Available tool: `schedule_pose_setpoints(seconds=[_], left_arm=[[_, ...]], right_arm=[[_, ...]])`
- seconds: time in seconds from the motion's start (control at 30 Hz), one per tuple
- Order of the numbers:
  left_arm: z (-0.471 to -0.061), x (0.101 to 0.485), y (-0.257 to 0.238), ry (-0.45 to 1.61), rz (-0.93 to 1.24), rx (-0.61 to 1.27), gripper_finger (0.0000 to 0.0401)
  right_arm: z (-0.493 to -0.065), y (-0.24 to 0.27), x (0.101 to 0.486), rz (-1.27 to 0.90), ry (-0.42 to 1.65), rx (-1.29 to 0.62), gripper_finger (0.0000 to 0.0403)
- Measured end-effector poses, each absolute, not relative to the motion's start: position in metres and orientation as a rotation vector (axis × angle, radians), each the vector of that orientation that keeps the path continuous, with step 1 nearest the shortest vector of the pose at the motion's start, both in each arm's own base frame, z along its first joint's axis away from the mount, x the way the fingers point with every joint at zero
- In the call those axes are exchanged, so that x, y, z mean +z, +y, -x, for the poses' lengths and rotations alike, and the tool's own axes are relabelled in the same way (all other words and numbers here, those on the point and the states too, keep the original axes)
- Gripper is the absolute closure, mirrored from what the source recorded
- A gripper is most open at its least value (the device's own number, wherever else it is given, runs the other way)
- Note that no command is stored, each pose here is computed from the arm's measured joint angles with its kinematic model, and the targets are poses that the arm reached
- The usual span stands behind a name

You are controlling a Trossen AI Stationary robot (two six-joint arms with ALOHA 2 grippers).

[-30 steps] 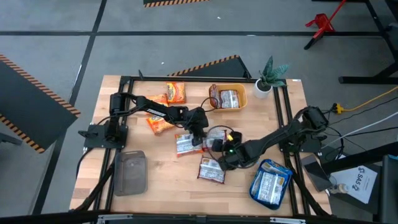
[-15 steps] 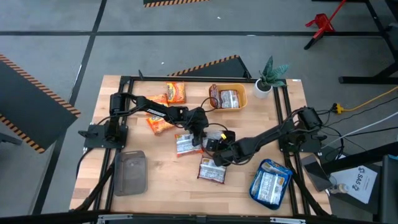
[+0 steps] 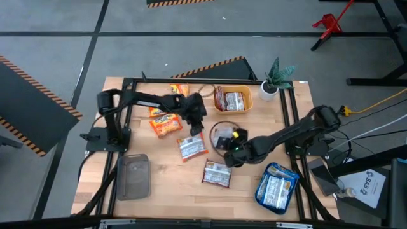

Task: Sort Maruchan noodles
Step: Put the red noodle pack into the yellow bin

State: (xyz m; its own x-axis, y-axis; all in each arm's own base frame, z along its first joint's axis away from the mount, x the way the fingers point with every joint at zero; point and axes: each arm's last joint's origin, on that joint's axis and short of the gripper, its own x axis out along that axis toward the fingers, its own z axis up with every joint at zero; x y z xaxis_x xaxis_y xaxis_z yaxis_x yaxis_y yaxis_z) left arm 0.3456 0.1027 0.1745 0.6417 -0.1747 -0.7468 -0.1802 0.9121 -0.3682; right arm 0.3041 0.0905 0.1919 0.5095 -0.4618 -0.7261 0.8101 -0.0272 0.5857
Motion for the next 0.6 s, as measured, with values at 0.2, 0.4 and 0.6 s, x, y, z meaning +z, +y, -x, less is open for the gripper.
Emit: schedule_pose_setpoints(seconds=[0.2, 0.4, 0.6], left_arm=[[-0.329, 0.218, 0.119, 0.744, 0.386, 0.092, 0.0401], [-0.316, 0.238, 0.132, 0.684, 0.335, 0.142, 0.0401], [-0.309, 0.236, 0.143, 0.703, 0.367, 0.143, 0.0401]], right_arm=[[-0.264, 0.059, 0.236, -1.101, 0.186, -1.215, 0.0309], [-0.244, -0.004, 0.264, -0.95, 0.284, -1.31, 0.031], [-0.243, -0.078, 0.283, -0.874, 0.473, -1.119, 0.031]])
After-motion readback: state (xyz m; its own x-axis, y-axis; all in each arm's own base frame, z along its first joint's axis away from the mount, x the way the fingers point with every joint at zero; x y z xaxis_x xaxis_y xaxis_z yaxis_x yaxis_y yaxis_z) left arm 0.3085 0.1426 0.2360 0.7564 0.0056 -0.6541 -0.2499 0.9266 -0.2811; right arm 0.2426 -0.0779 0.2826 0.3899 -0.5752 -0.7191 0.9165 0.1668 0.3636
